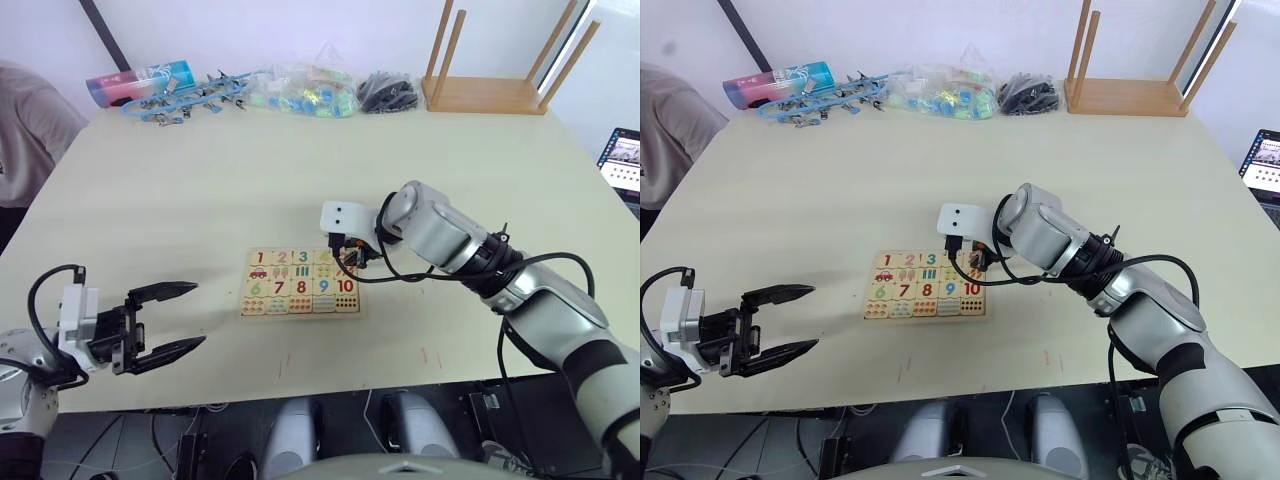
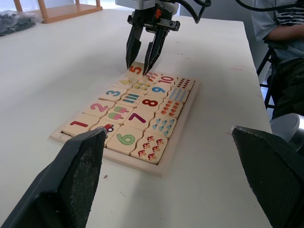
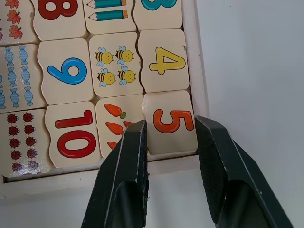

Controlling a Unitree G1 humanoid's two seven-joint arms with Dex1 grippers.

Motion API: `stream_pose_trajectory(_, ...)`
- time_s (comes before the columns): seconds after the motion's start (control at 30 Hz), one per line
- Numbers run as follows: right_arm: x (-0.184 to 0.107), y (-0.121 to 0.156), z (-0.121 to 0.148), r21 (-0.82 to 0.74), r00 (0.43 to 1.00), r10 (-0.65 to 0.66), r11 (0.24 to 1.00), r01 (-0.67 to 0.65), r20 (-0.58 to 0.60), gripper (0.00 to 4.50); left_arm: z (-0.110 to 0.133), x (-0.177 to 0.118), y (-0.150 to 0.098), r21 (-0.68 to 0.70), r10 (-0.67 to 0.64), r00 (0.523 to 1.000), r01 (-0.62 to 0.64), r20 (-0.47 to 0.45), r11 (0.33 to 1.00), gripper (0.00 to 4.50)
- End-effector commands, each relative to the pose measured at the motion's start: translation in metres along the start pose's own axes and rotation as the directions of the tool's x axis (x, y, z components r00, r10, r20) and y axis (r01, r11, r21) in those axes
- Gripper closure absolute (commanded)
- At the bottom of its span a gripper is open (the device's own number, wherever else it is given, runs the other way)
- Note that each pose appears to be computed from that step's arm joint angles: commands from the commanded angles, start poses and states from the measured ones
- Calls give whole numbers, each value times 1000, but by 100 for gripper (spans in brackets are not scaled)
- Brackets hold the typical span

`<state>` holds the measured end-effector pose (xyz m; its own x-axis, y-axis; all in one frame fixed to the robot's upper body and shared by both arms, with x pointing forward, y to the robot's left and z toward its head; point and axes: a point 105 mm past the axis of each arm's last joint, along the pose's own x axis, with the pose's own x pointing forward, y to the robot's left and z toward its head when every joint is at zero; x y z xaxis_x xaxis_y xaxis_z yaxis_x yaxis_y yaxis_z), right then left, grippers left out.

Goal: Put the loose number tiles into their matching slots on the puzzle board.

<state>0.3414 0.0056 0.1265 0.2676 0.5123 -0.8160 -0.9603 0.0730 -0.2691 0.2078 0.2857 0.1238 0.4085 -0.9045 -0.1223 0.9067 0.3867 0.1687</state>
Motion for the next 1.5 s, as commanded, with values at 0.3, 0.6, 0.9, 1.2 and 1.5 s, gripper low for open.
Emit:
stream_pose_trajectory(0.3,-1,1,4,-20,1000,11,1000,-10,20,70,8,0,-1,37,-25,1000,25,12,999,0)
stream_pose_trajectory(0.6,-8,-3,5,-29,999,6,1000,-5,32,70,8,-1,0,38,-22,1000,22,11,999,0)
stream_pose_trajectory(0.9,-20,-12,9,-24,989,-12,1000,16,150,70,9,1,1,39,-27,1000,26,10,999,0)
stream_pose_trajectory(1.2,-26,-19,1,55,942,-79,996,65,326,257,9,0,2,40,-28,1000,27,8,999,0)
stream_pose_trajectory(1.5,-21,-23,-5,122,870,-131,989,82,476,447,9,2,3,40,-31,999,31,10,999,0)
